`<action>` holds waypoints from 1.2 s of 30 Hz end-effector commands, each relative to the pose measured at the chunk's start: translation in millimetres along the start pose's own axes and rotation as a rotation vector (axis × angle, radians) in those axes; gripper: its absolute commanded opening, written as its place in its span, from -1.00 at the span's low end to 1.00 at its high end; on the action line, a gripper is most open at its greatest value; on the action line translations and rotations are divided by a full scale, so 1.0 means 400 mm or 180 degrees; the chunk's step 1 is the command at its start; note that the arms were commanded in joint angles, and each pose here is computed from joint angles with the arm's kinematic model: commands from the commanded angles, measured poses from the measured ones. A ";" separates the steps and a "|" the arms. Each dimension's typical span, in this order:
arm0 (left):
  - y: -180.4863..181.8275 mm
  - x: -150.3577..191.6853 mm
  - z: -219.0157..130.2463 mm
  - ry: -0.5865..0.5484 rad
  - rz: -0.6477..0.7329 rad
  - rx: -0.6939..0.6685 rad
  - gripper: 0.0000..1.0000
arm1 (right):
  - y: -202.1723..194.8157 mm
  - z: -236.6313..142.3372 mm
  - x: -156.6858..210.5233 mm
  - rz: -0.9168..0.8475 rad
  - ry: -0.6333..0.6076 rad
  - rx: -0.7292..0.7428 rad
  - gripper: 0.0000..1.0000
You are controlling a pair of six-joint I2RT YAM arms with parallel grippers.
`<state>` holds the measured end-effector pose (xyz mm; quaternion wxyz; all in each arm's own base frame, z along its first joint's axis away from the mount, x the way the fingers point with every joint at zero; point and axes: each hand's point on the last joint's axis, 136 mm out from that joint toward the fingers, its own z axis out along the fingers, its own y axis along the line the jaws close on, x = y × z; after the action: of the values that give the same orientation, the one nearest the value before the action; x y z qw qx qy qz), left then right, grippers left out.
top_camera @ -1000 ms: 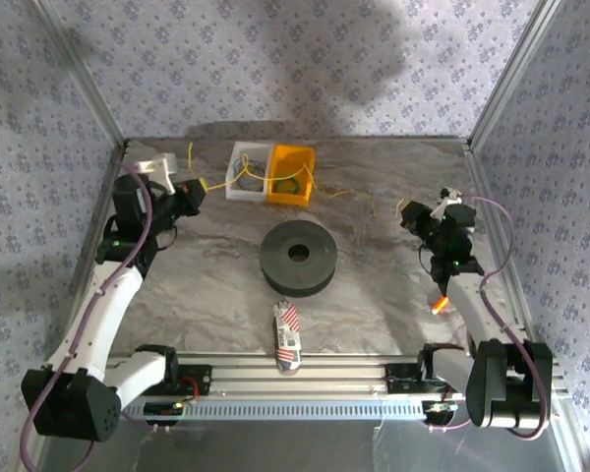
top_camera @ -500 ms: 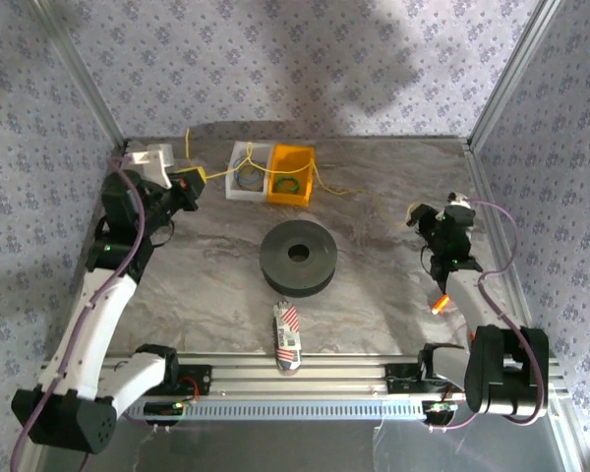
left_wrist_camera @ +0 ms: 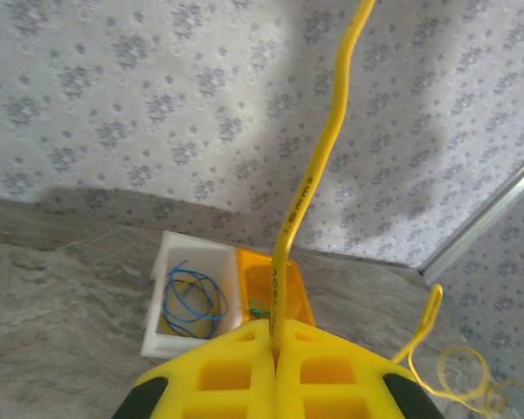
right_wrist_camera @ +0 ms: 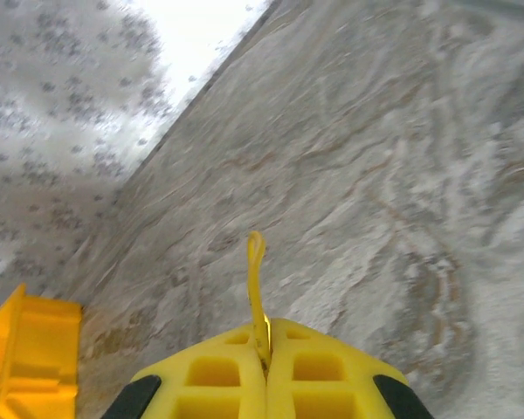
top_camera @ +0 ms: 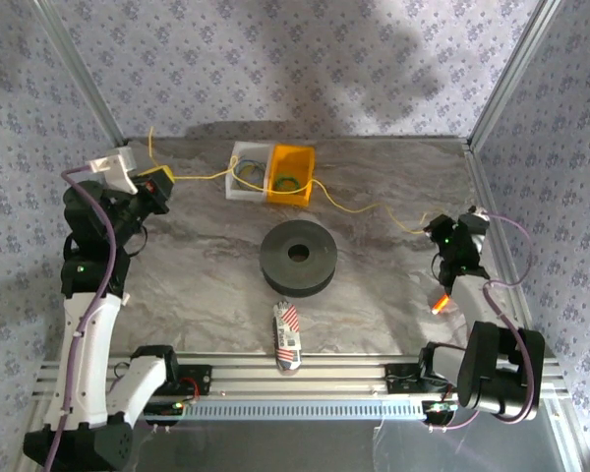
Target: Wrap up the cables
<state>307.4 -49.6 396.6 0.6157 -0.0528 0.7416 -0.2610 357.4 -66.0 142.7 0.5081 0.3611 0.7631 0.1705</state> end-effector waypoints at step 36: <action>0.297 -0.342 -0.263 -0.0978 -0.0358 -0.1543 -1.00 | -0.255 -0.005 -0.101 0.0646 -0.0148 0.0403 -1.00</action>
<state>277.9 76.3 419.7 0.5746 -0.2344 0.7474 -0.2373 336.8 -102.6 110.2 0.4456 0.3992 0.7533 0.2733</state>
